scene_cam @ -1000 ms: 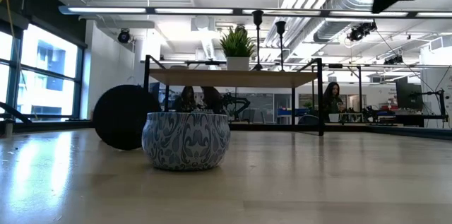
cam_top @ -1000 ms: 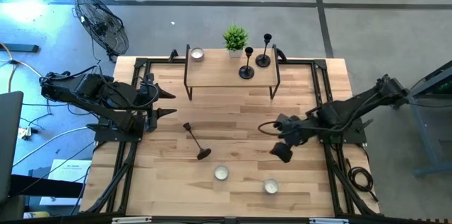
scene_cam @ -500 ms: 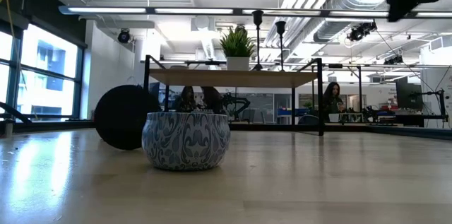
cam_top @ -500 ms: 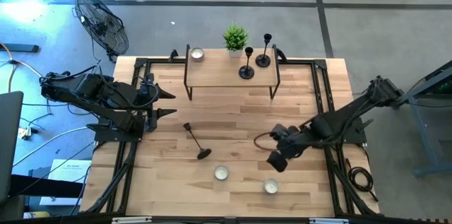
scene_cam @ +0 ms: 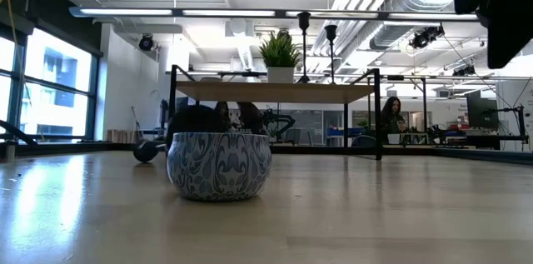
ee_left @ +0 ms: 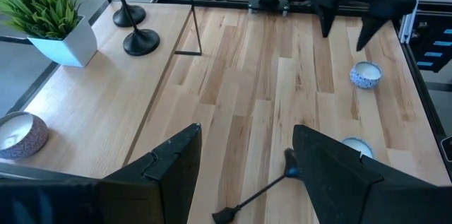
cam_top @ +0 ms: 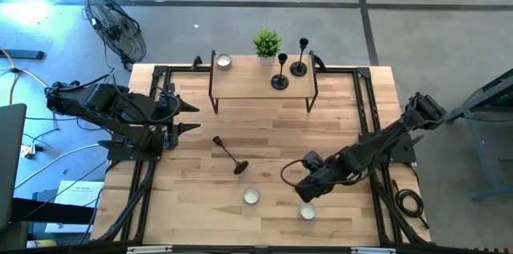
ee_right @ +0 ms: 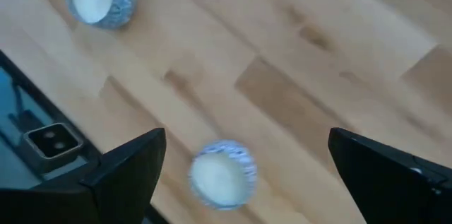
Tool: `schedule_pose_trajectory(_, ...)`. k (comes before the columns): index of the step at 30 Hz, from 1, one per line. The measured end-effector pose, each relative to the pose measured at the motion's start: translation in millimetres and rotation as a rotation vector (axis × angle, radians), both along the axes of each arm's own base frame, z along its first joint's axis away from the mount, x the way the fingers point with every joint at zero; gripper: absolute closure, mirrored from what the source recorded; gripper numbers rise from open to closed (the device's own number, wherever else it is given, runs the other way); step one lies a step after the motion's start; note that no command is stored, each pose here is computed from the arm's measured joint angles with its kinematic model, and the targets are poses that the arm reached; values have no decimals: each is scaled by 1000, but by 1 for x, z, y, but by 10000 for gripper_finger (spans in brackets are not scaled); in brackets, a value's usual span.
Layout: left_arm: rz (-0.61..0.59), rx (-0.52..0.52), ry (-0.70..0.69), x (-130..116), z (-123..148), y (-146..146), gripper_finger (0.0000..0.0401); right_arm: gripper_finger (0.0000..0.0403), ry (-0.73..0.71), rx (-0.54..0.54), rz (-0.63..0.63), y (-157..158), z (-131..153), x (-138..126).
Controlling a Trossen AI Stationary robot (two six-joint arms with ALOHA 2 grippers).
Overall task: Pick & Place candle stick holders
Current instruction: Put the white red scented candle on the shelf
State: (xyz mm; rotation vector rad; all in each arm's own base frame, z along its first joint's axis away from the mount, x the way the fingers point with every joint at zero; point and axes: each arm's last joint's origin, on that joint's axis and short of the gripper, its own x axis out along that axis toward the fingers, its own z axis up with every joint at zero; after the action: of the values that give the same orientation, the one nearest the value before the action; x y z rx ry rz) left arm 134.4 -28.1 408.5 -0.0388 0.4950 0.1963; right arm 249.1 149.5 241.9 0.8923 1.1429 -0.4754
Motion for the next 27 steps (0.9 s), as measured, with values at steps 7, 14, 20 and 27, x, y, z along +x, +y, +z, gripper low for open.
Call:
schedule_pose_trajectory(7, 0, 0, 0, 0, 0, 0, 183, 13, -7, 102, -47, 14, -11, 11)
schedule_pose_trajectory(14, 0, 0, 1, 0, 0, 0, 183, 17, 44, 192, -121, 28, -19, 10)
schedule_pose_trajectory(20, 0, 0, 0, 0, 0, 0, 183, 31, 64, 231, -183, 44, -29, 9)
schedule_pose_trajectory(27, 0, 1, 1, 0, 0, 0, 183, 37, 107, 242, -217, 54, -41, 8)
